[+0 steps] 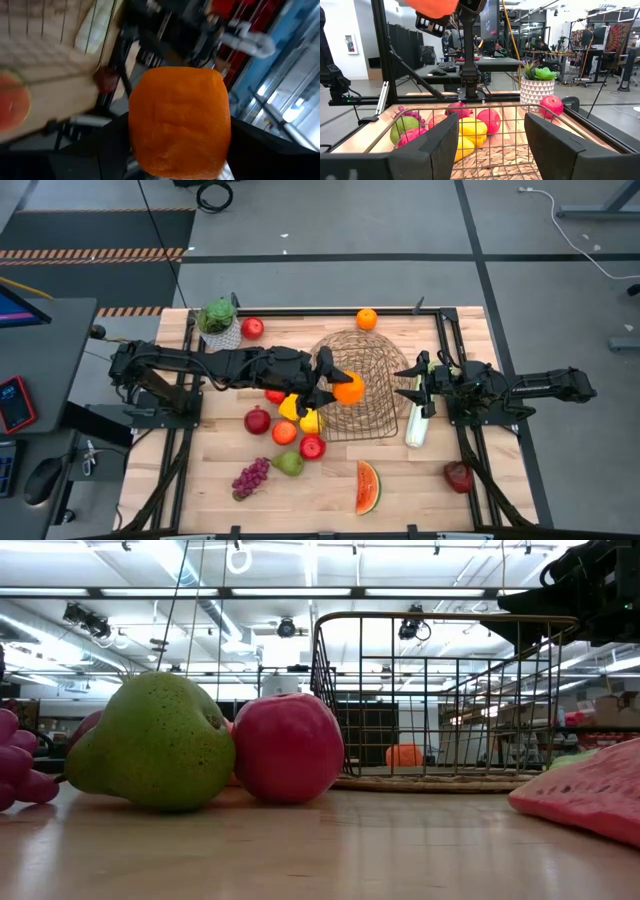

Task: Build produce basket
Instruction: Put the bottom orange into the wire basket

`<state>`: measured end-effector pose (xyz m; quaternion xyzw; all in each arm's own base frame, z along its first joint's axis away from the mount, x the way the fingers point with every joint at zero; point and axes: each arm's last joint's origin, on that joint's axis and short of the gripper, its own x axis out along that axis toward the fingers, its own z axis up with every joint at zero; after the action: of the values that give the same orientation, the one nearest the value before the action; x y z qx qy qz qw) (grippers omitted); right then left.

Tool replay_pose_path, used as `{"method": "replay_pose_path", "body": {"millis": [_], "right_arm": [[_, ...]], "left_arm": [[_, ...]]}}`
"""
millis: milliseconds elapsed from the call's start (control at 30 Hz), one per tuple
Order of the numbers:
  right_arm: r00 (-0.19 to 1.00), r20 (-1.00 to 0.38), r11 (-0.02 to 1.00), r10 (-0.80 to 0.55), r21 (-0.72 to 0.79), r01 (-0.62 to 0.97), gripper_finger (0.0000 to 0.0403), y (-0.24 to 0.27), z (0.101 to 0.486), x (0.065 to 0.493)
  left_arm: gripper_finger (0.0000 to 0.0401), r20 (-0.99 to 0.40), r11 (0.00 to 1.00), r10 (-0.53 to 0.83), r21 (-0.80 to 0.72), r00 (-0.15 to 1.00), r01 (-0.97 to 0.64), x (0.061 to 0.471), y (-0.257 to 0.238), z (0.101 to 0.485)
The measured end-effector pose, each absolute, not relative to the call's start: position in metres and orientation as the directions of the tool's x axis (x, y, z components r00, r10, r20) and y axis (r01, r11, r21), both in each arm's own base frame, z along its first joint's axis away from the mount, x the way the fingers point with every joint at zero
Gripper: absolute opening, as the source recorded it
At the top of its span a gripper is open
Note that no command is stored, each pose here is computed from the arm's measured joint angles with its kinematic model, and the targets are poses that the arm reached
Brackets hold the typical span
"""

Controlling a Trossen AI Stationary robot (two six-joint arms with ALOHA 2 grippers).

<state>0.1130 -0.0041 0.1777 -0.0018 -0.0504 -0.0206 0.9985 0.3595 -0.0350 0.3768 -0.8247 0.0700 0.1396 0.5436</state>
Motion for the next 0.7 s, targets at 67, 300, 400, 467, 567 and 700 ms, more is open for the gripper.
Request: {"method": "replay_pose_path", "body": {"millis": [67, 300, 400, 467, 567, 700], "right_arm": [[0.994, 0.101, 0.999, -0.041, -0.001, 0.042, 0.0231, -0.004, 0.178, 0.113], [0.994, 0.101, 0.999, -0.041, -0.001, 0.042, 0.0231, -0.004, 0.178, 0.113], [0.994, 0.101, 0.999, -0.041, -0.001, 0.042, 0.0231, -0.004, 0.178, 0.113], [0.994, 0.101, 0.999, -0.041, -0.001, 0.042, 0.0231, -0.004, 0.178, 0.113], [0.994, 0.100, 0.999, -0.041, -0.001, 0.042, 0.0231, -0.004, 0.178, 0.113], [0.994, 0.101, 0.999, -0.041, -0.001, 0.042, 0.0231, -0.004, 0.178, 0.113]], "left_arm": [[0.0279, -0.308, -0.356, 0.118, -0.901, 0.944, -0.249, 0.359, -0.032, 0.376], [0.0279, -0.270, -0.099, 0.454, -0.962, 0.849, -0.253, 0.356, -0.023, 0.377], [0.0279, -0.243, -0.042, 0.578, -0.962, 0.779, -0.268, 0.354, -0.019, 0.378], [0.0279, -0.226, -0.024, 0.638, -0.961, 0.736, -0.274, 0.353, -0.017, 0.378], [0.0279, -0.215, -0.009, 0.674, -0.959, 0.707, -0.283, 0.352, -0.016, 0.378], [0.0279, -0.215, -0.006, 0.672, -0.959, 0.709, -0.285, 0.352, -0.017, 0.379]]}}
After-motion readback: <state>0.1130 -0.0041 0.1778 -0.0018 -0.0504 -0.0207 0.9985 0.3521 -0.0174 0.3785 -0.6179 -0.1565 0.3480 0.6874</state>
